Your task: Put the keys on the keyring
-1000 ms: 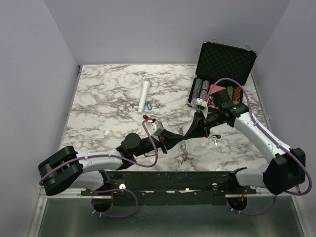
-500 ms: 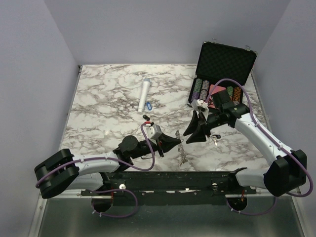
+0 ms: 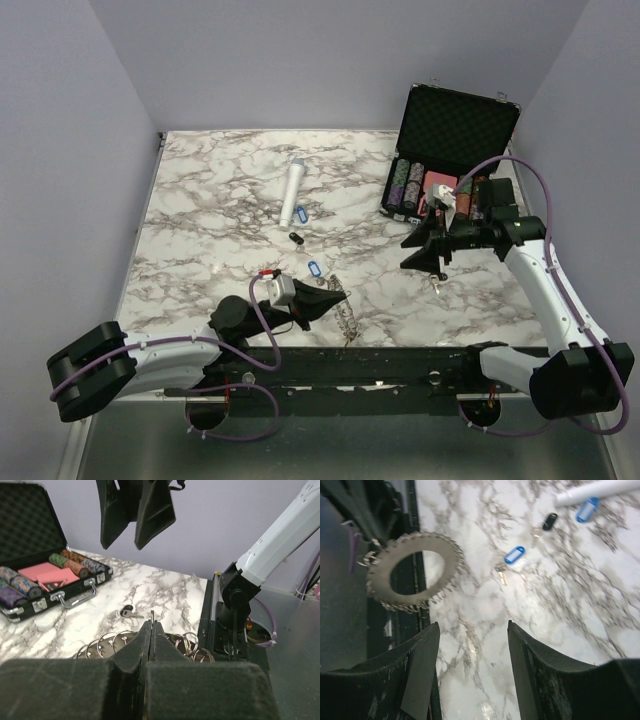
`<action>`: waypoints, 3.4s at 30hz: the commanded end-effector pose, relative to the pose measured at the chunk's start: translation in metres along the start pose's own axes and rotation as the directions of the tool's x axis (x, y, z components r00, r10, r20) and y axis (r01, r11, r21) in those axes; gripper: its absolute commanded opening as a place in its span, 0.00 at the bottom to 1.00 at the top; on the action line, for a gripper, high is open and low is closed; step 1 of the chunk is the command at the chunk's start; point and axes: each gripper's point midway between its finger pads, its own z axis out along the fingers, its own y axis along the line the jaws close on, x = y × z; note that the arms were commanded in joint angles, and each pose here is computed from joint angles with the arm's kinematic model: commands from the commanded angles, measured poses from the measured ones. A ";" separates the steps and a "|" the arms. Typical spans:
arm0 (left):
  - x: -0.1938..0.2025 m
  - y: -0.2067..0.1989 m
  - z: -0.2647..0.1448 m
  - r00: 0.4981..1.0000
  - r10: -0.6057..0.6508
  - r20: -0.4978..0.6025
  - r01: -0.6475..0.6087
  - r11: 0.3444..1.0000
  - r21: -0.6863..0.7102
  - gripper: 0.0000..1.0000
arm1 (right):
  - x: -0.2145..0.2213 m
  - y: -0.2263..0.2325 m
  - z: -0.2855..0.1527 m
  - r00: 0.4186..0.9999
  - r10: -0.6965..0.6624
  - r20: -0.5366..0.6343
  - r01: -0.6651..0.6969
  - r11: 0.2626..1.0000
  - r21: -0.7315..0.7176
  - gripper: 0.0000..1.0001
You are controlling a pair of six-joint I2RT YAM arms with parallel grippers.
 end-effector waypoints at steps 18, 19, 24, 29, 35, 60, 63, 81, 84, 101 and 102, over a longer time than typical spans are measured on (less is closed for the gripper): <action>-0.032 -0.010 -0.025 0.989 0.085 0.123 -0.087 0.996 0.009 0.00 | 0.165 -0.089 -0.088 0.920 0.234 -0.316 -0.113 0.927 0.358 0.68; -0.031 -0.010 -0.026 0.989 0.086 0.118 -0.088 0.996 0.011 0.00 | 0.169 -0.096 -0.089 0.920 0.203 -0.334 -0.080 0.934 0.347 0.69; -0.031 -0.011 -0.025 0.990 0.088 0.107 -0.090 0.996 0.016 0.00 | 0.163 -0.129 -0.091 0.897 0.343 -0.278 -0.225 0.896 0.382 0.61; -0.033 -0.010 -0.027 0.990 0.075 0.118 -0.075 0.997 0.002 0.00 | 0.172 -0.127 -0.087 0.846 0.462 -0.266 -0.310 0.832 0.461 0.58; -0.029 -0.010 -0.027 0.992 0.080 0.100 -0.082 0.997 0.010 0.00 | 0.179 -0.136 -0.084 0.781 0.540 -0.315 -0.328 0.783 0.529 0.59; -0.020 -0.008 -0.032 0.994 0.062 0.086 -0.061 0.998 -0.005 0.00 | 0.206 -0.135 -0.060 0.635 0.640 -0.432 -0.406 0.752 0.519 0.43; -0.022 -0.008 -0.032 0.994 0.064 0.089 -0.064 0.998 -0.005 0.00 | 0.207 -0.133 -0.059 0.627 0.645 -0.436 -0.415 0.750 0.515 0.42; -0.021 -0.007 -0.032 0.994 0.065 0.088 -0.065 0.998 -0.006 0.00 | 0.212 -0.125 -0.053 0.599 0.650 -0.468 -0.428 0.754 0.499 0.32; -0.021 -0.007 -0.032 0.994 0.064 0.085 -0.064 0.998 -0.007 0.00 | 0.212 -0.123 -0.052 0.595 0.651 -0.471 -0.430 0.753 0.498 0.31; -0.018 -0.011 -0.027 0.995 0.070 0.070 -0.072 0.997 0.023 0.00 | 0.216 -0.122 -0.054 0.583 0.655 -0.481 -0.425 0.750 0.507 0.31; -0.019 -0.011 -0.027 0.995 0.067 0.073 -0.069 0.997 0.022 0.00 | 0.217 -0.121 -0.054 0.582 0.655 -0.483 -0.424 0.750 0.507 0.30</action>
